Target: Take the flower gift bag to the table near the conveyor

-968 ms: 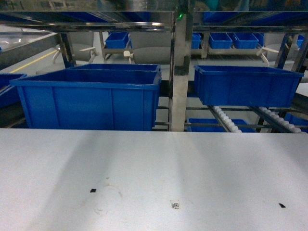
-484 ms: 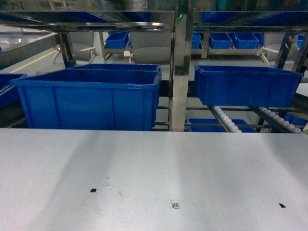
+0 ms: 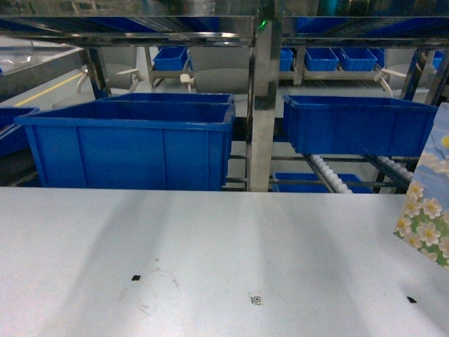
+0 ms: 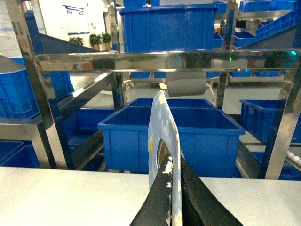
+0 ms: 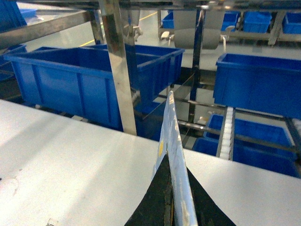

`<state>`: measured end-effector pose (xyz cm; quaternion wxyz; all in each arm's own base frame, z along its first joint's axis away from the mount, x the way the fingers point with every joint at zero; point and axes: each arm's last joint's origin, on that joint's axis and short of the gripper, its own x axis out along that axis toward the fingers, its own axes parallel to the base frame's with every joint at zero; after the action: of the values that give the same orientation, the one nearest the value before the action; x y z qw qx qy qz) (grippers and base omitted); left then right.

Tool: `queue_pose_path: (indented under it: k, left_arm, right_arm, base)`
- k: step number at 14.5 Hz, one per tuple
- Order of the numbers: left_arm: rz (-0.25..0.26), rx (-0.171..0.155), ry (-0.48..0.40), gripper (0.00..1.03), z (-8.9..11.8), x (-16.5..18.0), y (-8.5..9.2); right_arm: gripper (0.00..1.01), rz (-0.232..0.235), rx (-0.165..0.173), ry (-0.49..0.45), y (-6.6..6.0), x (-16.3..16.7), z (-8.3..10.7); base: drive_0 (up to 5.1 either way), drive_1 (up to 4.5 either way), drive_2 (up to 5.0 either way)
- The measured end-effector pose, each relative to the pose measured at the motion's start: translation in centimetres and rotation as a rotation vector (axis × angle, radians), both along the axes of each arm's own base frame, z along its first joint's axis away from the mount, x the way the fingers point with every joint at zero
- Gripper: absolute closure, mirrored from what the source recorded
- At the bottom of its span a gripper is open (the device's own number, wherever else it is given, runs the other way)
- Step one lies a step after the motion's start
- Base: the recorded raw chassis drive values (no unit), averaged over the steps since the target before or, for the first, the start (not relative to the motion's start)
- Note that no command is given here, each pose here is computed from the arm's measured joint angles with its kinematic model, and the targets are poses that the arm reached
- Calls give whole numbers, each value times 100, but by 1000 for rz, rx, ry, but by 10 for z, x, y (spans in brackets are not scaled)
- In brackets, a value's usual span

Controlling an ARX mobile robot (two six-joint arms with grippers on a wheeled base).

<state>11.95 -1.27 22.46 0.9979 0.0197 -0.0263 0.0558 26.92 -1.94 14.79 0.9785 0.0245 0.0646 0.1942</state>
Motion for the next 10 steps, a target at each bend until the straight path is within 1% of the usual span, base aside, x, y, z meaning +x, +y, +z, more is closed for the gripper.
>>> queue_pose_path:
  k: [2,3,4,6,8,10]
  left_arm:
    - [0,0,0,101,0,0,0]
    - [0,0,0,101,0,0,0]
    - [0,0,0,101,0,0,0]
    - [0,0,0,101,0,0,0]
    - [0,0,0,101,0,0,0]
    - [0,0,0,101,0,0,0]
  right_arm:
    - [99,20,-3,64,2,9,-13]
    - [99,27,-10,79,3,10,-18]
    - [99,31,-10,105,4,11,-22]
    - [99,29,-14,129,4,12,-29]
    - [99,30,-7,214,4,11,-41]
    - [99,15,-7,253,4,11,-45]
  base:
    - [0,0,0]
    - [0,0,0]
    - [0,0,0]
    - [0,0,0]
    - [0,0,0]
    - [0,0,0]
